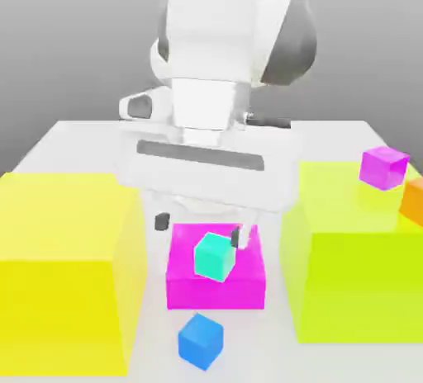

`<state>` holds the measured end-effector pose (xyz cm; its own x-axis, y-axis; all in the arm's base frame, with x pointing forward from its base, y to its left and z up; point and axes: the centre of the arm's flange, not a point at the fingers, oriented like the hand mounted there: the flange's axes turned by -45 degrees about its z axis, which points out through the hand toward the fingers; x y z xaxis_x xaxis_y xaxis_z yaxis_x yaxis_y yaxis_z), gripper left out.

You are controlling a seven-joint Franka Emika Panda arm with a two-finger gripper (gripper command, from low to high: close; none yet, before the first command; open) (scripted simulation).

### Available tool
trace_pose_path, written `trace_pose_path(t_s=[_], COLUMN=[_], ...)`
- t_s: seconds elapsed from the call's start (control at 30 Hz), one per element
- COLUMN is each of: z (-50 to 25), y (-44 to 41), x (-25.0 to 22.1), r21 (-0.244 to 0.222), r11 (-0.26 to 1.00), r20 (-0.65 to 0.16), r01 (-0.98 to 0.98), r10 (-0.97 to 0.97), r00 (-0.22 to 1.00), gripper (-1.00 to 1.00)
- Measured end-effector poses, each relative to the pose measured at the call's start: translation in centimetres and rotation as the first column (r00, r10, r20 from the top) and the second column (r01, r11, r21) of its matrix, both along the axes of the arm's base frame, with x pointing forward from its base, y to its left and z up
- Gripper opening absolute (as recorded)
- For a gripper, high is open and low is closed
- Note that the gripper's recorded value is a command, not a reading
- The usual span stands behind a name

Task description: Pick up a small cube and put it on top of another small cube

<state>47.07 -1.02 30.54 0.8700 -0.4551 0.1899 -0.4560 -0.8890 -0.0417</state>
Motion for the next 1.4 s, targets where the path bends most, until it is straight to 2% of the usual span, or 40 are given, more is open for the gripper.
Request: trace_pose_path(t_s=[0.2,0.37,0.4,0.67,0.8,0.87,1.03,1.2,1.4], z=[-10.4,-16.5,-17.4,-16.6,-12.4,-9.8,-2.0,5.0,12.3], y=[-0.4,-0.5,-0.5,-0.5,-0.5,0.0,7.3,14.8,23.7], x=[-2.5,-2.8,-2.9,-2.8,-2.8,-2.0,-0.9,-3.6,-10.8], r21=[0.048,0.052,0.051,0.051,0.051,0.064,0.103,0.115,0.116], r11=[0.994,0.992,0.992,0.992,0.992,0.989,0.994,0.982,0.909], r20=[-0.166,-0.187,-0.188,-0.186,-0.186,-0.162,-0.119,-0.117,-0.125], r01=[0.102,0.112,0.111,0.112,0.112,0.137,0.037,-0.147,-0.400], r10=[-0.092,-0.100,-0.100,-0.101,-0.101,-0.125,-0.024,0.161,0.413], r00=[0.982,0.977,0.977,0.977,0.977,0.979,0.993,0.980,0.902], gripper=[0.00,0.00,-1.00,-1.00,-1.00,-1.00,-1.00,-1.00,-1.00])
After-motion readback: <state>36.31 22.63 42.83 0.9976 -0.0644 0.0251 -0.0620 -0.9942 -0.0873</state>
